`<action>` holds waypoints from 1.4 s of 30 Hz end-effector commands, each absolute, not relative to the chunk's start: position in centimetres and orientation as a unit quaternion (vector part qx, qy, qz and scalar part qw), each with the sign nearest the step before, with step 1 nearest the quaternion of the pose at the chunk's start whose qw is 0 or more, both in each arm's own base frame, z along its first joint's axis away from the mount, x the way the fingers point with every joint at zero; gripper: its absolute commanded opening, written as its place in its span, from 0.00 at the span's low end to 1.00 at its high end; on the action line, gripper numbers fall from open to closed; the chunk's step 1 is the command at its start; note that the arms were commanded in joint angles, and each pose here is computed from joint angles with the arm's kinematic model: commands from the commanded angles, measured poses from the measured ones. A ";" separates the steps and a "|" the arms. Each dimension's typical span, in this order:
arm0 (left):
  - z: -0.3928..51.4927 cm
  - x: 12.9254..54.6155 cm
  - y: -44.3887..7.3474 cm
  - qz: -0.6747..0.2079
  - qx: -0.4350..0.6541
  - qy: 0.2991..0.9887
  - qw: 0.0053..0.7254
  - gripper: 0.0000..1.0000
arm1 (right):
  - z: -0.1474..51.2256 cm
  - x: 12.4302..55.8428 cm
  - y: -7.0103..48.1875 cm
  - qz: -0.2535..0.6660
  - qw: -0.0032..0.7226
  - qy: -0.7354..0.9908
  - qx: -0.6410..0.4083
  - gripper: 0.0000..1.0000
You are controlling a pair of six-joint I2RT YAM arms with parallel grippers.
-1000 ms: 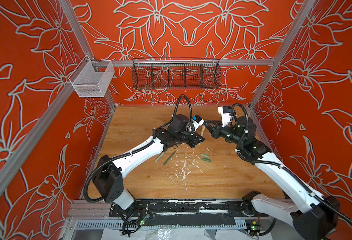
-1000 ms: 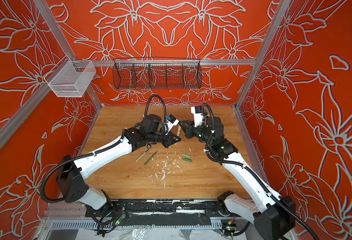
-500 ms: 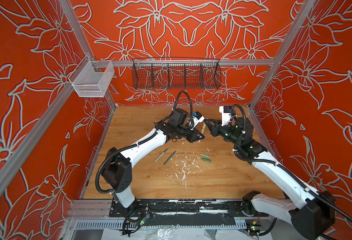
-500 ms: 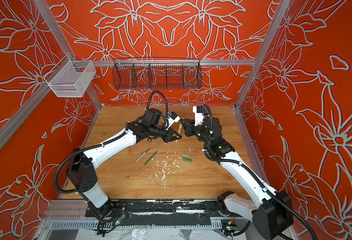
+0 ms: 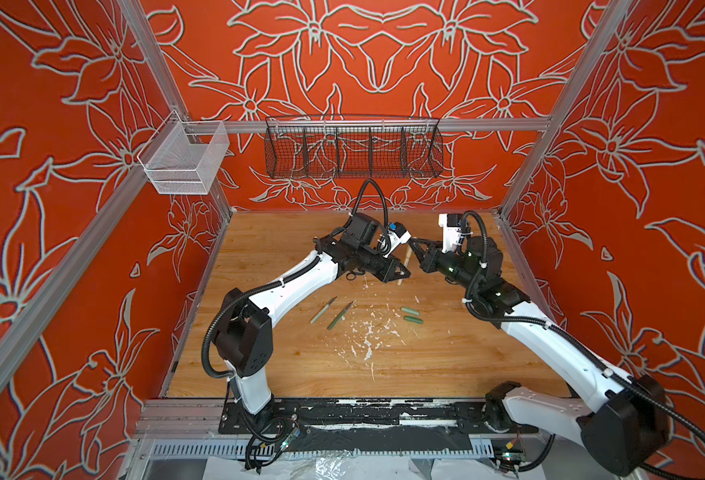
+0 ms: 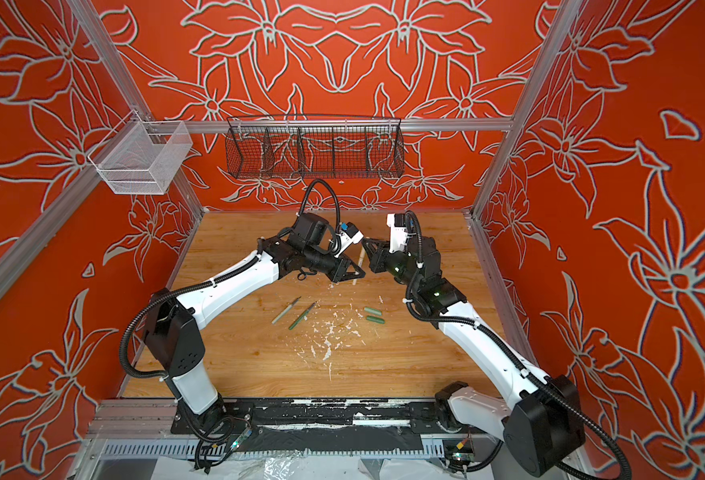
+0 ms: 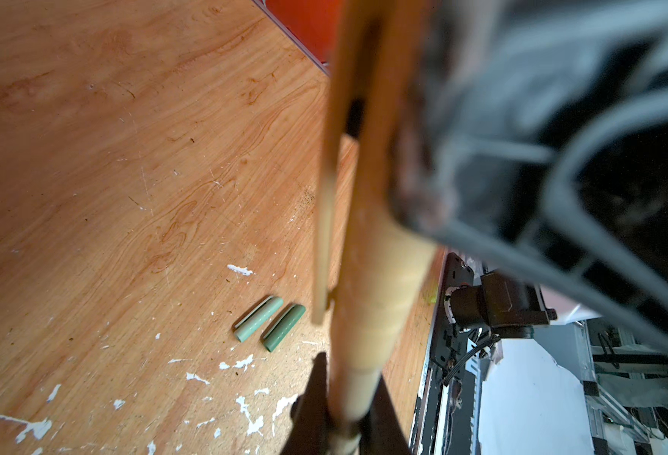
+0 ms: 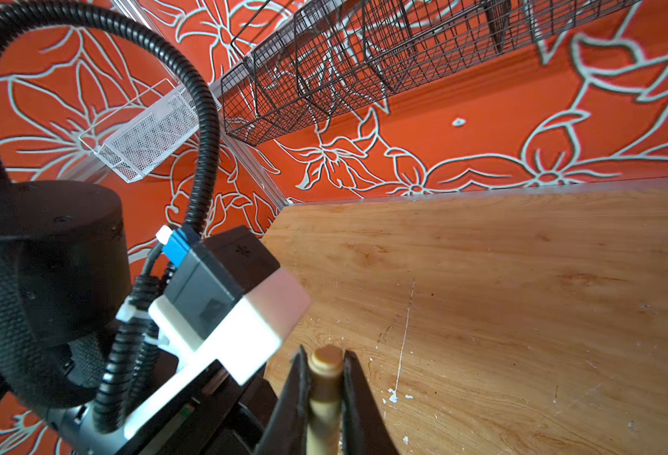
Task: Insert the pens into the pen caps
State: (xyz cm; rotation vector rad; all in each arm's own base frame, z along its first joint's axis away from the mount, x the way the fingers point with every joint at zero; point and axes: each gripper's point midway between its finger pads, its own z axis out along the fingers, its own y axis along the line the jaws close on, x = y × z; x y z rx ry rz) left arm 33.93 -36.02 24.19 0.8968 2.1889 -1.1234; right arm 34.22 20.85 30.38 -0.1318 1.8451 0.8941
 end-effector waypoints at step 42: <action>21.8 29.6 -33.9 -0.439 0.303 0.799 0.278 0.64 | 23.9 30.7 19.2 0.339 0.372 0.864 -0.023 0.00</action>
